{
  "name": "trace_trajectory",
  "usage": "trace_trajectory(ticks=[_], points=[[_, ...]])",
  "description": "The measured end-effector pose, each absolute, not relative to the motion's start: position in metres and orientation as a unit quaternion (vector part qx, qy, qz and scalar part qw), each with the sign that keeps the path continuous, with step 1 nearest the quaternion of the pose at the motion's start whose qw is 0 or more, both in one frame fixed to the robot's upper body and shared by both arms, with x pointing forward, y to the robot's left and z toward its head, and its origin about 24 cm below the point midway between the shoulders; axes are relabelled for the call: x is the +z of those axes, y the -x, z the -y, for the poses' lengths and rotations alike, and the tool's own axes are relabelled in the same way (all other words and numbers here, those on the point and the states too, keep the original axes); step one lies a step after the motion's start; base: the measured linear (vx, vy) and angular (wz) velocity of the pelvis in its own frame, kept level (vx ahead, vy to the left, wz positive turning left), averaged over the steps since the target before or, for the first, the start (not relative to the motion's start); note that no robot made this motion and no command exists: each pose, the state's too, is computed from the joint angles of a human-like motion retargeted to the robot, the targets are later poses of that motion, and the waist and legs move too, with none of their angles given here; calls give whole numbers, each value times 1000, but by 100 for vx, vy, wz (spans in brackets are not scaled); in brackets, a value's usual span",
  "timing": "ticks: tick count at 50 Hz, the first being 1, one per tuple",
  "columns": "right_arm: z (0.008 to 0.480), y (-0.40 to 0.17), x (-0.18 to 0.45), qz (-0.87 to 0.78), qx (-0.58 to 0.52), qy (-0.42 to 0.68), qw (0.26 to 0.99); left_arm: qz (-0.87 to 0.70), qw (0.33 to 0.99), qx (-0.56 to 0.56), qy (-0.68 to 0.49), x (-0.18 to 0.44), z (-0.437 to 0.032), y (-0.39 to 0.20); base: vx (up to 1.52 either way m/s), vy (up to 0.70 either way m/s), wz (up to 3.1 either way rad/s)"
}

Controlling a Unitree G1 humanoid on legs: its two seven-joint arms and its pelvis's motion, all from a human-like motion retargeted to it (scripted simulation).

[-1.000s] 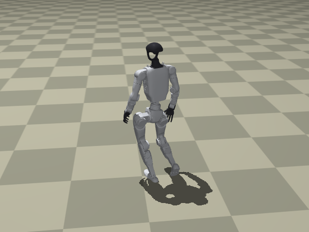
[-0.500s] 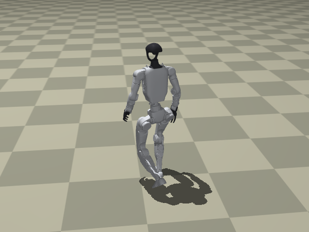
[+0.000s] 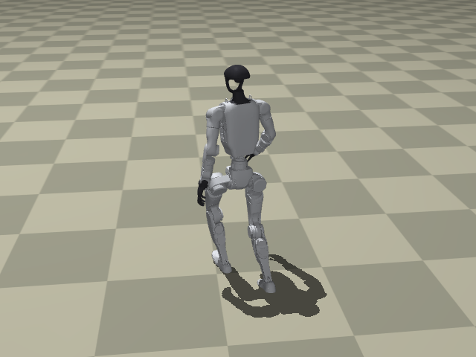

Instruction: Walk

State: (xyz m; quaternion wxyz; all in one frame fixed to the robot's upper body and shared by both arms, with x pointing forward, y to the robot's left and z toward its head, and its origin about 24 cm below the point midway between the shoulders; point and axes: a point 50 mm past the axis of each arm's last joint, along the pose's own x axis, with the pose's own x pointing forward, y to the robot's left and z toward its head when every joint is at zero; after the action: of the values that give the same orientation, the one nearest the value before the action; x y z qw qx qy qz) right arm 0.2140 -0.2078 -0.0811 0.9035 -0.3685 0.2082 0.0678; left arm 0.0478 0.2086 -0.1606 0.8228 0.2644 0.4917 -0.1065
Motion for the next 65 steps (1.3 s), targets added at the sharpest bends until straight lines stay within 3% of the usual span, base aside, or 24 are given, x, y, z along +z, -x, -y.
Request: trace_trajectory(ticks=[10,22,31,45,52,60,65], points=[[202,-133,-140,-385,172,357,834,-355,869,-101,-330,-132,-213,-141,0,6,10],[232,-76,-151,-456,131,361,803,-106,946,-14,-305,-48,-205,-246,0,-1,-10],[228,-72,-149,-439,104,348,822,-170,940,-35,-293,-80,-196,-212,0,-5,-6],[230,-205,-69,-162,10,383,909,-449,838,-103,-294,-157,-204,-73,-2,-3,-10],[225,-232,-36,-78,-18,373,924,-513,811,-100,-261,-163,-209,-25,0,1,-6],[217,-213,-59,-127,17,381,916,-519,806,-98,-268,-165,-207,-21,0,0,0],[205,-181,-91,-205,77,372,902,-457,833,-83,-301,-158,-210,-62,-1,5,14]])
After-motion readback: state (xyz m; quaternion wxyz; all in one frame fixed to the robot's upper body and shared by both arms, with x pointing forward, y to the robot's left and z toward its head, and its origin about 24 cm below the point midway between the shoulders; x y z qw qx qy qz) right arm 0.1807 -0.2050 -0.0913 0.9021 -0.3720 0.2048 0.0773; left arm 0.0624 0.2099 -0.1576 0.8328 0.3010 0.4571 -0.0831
